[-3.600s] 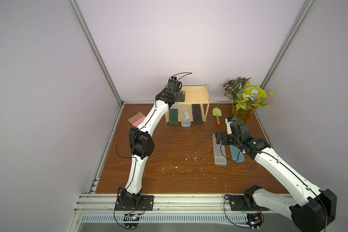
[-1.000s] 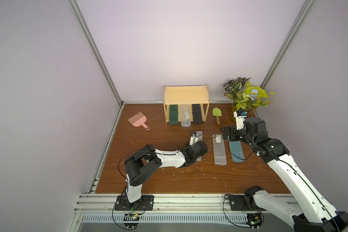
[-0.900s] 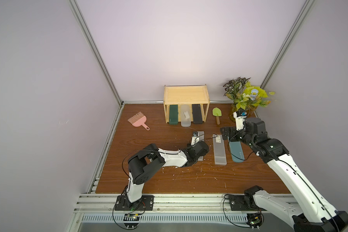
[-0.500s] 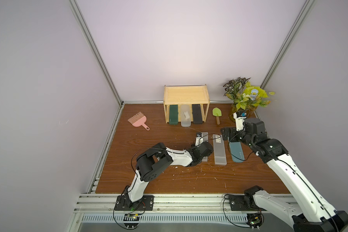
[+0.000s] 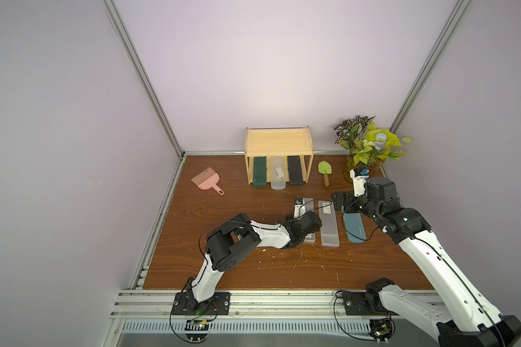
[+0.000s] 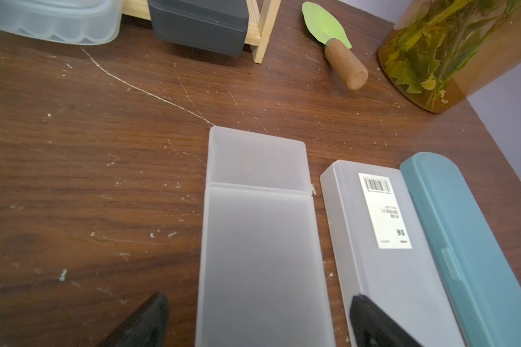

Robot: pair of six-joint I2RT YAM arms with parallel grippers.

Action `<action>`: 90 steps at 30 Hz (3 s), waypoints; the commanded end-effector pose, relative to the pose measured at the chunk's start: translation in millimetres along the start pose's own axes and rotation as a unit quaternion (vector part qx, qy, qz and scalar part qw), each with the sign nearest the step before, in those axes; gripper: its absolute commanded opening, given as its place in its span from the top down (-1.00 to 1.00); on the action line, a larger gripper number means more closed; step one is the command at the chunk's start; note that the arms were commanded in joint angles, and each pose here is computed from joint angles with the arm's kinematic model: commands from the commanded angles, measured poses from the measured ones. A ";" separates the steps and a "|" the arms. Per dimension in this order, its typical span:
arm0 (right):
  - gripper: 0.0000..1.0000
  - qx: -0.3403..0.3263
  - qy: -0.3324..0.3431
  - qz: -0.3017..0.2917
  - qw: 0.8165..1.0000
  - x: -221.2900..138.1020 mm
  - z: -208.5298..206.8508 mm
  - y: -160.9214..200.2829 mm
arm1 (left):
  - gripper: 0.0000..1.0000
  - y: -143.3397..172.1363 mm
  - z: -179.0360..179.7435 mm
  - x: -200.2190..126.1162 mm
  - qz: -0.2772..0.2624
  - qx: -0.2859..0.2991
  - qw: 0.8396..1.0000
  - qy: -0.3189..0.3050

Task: Remove the pencil cases from the shelf
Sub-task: Place the pencil case at the center of the board, then pick up the pencil case from the shelf.

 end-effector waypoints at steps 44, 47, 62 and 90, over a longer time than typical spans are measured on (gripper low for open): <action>-0.99 -0.007 -0.050 -0.030 0.998 8.6 14.2 0.8 | -0.98 -219.4 151.0 29.0 -0.035 0.115 0.983 -0.140; -0.99 -0.010 -0.047 -0.027 0.998 9.4 13.5 1.0 | -0.98 -222.5 154.6 37.7 -0.034 0.120 0.982 -0.144; -0.99 -0.011 -0.039 -0.016 0.999 15.1 11.2 2.7 | -0.98 -213.4 177.8 62.6 -0.018 0.113 0.982 -0.152; -0.99 -0.008 -0.043 -0.012 0.999 16.9 13.0 1.1 | -0.98 -207.4 192.7 74.2 -0.009 0.108 0.981 -0.158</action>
Point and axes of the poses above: each gripper's point midway between its finger pads, its own x axis out along the fingers, its own z axis along the line the jaws close on, y = z × x, the point moved 1 cm from there along -x, back along the fingers, and after that the axes turned 8 degrees about -x, right-handed, at the moved point
